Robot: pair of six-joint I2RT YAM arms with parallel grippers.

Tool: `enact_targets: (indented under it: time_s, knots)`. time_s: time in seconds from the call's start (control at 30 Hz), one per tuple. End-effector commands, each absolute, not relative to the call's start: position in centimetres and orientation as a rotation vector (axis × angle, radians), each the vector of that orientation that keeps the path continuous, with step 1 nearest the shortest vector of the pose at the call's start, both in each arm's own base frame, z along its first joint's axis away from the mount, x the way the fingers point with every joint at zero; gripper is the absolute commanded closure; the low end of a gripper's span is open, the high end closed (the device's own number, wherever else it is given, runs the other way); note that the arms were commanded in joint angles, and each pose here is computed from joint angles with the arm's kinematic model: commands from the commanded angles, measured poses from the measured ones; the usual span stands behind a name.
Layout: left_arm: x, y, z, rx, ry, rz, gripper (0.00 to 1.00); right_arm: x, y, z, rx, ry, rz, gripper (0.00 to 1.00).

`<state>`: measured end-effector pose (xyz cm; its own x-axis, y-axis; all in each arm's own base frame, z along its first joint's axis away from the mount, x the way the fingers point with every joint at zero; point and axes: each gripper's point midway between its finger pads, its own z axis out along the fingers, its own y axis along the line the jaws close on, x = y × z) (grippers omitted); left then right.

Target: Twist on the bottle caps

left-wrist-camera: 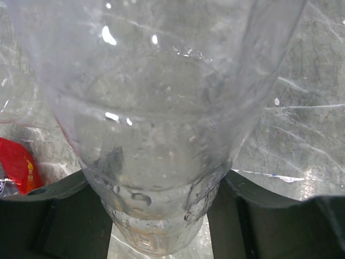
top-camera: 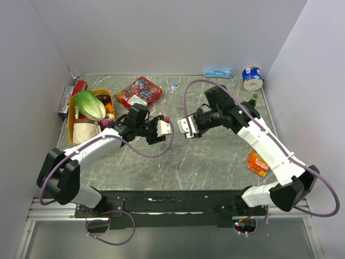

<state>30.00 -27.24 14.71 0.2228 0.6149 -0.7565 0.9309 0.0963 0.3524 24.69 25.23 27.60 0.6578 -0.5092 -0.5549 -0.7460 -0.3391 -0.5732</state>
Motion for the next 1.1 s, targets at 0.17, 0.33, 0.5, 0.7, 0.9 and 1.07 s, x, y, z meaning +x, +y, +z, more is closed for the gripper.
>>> enact_targets:
  time_s: [0.17,0.33,0.5,0.7,0.9,1.07]
  knots:
    - [31.5,-28.6,20.1,1.423,1.346,-0.456,0.99,28.7,27.4,28.0,-1.752,1.394,0.471,0.91]
    - [34.6,-27.1,23.7,1.078,1.346,-0.242,0.99,31.3,28.6,28.2,-1.474,1.785,0.699,0.95]
    - [37.2,-23.7,27.7,0.826,1.218,0.177,0.99,31.6,29.5,27.5,-0.699,2.354,1.479,0.96]
    - [38.8,-22.9,25.7,0.906,1.285,0.32,0.99,32.6,28.9,29.1,-0.688,2.274,1.579,0.64]
    - [35.1,-24.7,20.0,1.273,1.47,0.014,0.99,36.5,23.8,36.5,-0.99,1.855,1.061,0.49]
    - [30.0,-26.2,19.1,1.584,1.456,-0.417,0.99,32.0,22.1,34.2,-1.482,1.434,0.662,0.4]
